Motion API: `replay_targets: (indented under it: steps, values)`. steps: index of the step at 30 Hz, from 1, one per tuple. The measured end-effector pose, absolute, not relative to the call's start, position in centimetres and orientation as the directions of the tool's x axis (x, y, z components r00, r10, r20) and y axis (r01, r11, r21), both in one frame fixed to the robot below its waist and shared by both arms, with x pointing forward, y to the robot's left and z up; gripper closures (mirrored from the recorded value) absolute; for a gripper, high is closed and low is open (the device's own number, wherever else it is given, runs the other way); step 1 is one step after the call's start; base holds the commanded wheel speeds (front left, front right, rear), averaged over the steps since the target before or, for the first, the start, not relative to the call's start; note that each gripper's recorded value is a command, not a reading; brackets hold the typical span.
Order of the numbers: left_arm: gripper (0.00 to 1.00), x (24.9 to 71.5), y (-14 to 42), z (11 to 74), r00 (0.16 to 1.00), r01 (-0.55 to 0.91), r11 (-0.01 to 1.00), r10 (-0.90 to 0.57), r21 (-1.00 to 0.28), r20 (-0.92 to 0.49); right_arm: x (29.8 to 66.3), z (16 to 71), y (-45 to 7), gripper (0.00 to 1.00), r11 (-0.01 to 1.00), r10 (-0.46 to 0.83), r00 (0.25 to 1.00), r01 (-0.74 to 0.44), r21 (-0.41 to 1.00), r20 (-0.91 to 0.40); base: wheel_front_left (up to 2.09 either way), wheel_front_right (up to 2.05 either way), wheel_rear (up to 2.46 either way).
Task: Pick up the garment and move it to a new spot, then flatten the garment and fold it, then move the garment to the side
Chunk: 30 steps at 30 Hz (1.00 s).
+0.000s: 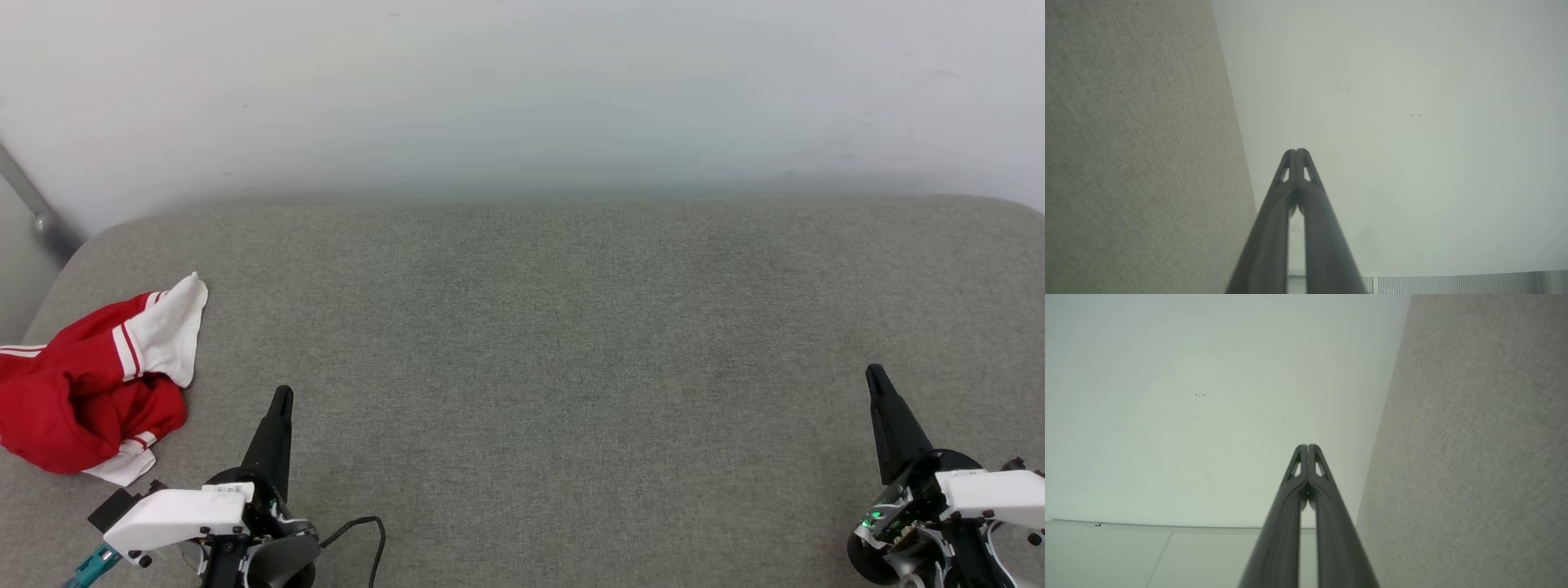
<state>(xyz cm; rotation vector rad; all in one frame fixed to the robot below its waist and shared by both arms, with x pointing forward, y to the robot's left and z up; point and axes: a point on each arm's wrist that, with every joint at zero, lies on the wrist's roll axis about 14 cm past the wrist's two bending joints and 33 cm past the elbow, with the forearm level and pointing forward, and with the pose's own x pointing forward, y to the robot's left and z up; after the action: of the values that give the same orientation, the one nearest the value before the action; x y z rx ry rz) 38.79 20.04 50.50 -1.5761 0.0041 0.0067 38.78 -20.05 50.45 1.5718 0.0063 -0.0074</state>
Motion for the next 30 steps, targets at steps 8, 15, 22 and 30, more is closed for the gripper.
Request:
replay_targets:
  steps: [8,15,22,30]
  values:
    - [1.0,38.79,20.04,50.49,1.0,-0.007,-0.005,0.002,-1.0,-0.007,38.79,50.45,-20.05,1.0,-0.001,-0.001,1.0,0.009,1.0,-0.009,0.0,0.0,0.0]
    - [1.0,38.79,20.04,50.49,1.0,-0.007,-0.005,0.002,-1.0,-0.007,38.79,50.45,-20.05,1.0,-0.001,-0.001,1.0,0.009,1.0,-0.009,0.0,0.0,0.0]
    - [1.0,38.79,20.04,50.5,1.0,-0.007,-0.005,0.002,-1.0,-0.007,38.78,50.45,-20.05,1.0,-0.001,-0.001,1.0,0.009,1.0,-0.009,0.0,0.0,0.0]
    - [1.0,38.79,20.04,50.49,1.0,-0.007,-0.005,0.002,-1.0,-0.007,38.79,50.45,-20.05,1.0,-0.001,-0.001,1.0,0.009,1.0,-0.009,0.0,0.0,0.0]
